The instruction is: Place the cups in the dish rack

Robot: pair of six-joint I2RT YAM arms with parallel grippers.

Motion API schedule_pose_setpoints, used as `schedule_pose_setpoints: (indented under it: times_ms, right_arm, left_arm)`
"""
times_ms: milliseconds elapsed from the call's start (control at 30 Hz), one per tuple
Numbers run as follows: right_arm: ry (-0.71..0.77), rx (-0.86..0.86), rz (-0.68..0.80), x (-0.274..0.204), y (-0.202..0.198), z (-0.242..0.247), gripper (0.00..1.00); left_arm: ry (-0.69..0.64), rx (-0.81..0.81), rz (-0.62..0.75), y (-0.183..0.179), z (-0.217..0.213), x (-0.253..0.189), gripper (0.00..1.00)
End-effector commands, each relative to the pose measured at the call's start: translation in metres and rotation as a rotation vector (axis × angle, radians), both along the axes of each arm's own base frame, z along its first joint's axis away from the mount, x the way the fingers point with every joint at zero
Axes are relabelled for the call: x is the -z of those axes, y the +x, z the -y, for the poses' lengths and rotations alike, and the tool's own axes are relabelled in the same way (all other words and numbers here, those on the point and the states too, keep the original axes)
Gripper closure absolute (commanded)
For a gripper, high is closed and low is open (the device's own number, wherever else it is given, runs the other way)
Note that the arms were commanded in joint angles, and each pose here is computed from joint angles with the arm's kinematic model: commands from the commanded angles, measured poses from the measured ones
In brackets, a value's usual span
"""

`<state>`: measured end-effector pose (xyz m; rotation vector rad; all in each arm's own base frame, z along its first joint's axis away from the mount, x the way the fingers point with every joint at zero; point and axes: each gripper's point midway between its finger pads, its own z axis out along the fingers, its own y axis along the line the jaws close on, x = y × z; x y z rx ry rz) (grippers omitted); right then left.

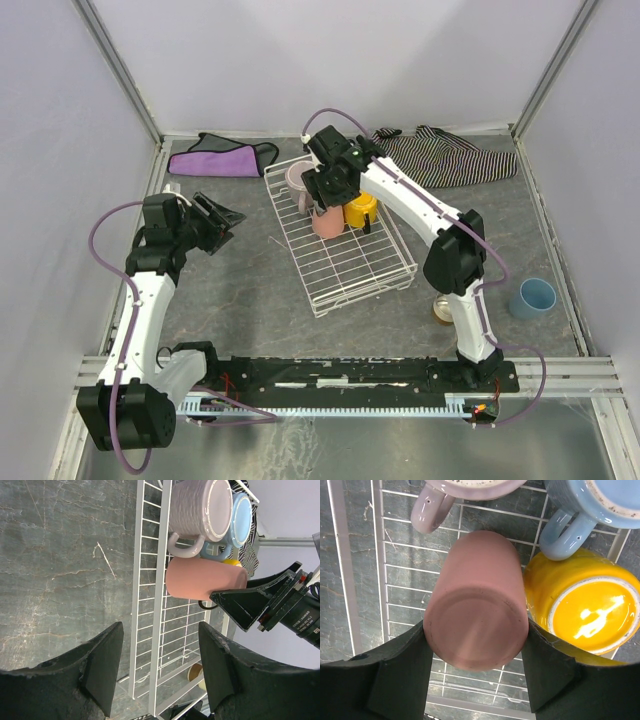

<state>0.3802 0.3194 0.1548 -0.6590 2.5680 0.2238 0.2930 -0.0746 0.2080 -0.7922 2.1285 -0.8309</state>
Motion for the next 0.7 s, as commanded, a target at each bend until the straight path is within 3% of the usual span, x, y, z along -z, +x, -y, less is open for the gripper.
schedule_pose_setpoints:
  times_ms: [0,133,333,667]
  right_arm:
    - [0.037,-0.002,0.015,-0.003,-0.004,-0.011,0.81]
    - [0.028,-0.002,0.035,-0.006,0.002,-0.012,0.72]
    - [0.022,-0.014,0.058,-0.019,0.000,-0.006,0.40]
    - [0.066,-0.020,0.086,-0.049,-0.010,0.000,0.09]
  left_arm:
    - [0.029,0.025,0.054,0.003,-0.001,-0.014,0.32]
    - [0.029,0.028,0.053,0.002,0.000,-0.014,0.32]
    - [0.031,0.035,0.048,0.000,0.000,-0.013,0.32]
    - [0.040,0.068,0.020,-0.010,0.005,-0.001,0.32]
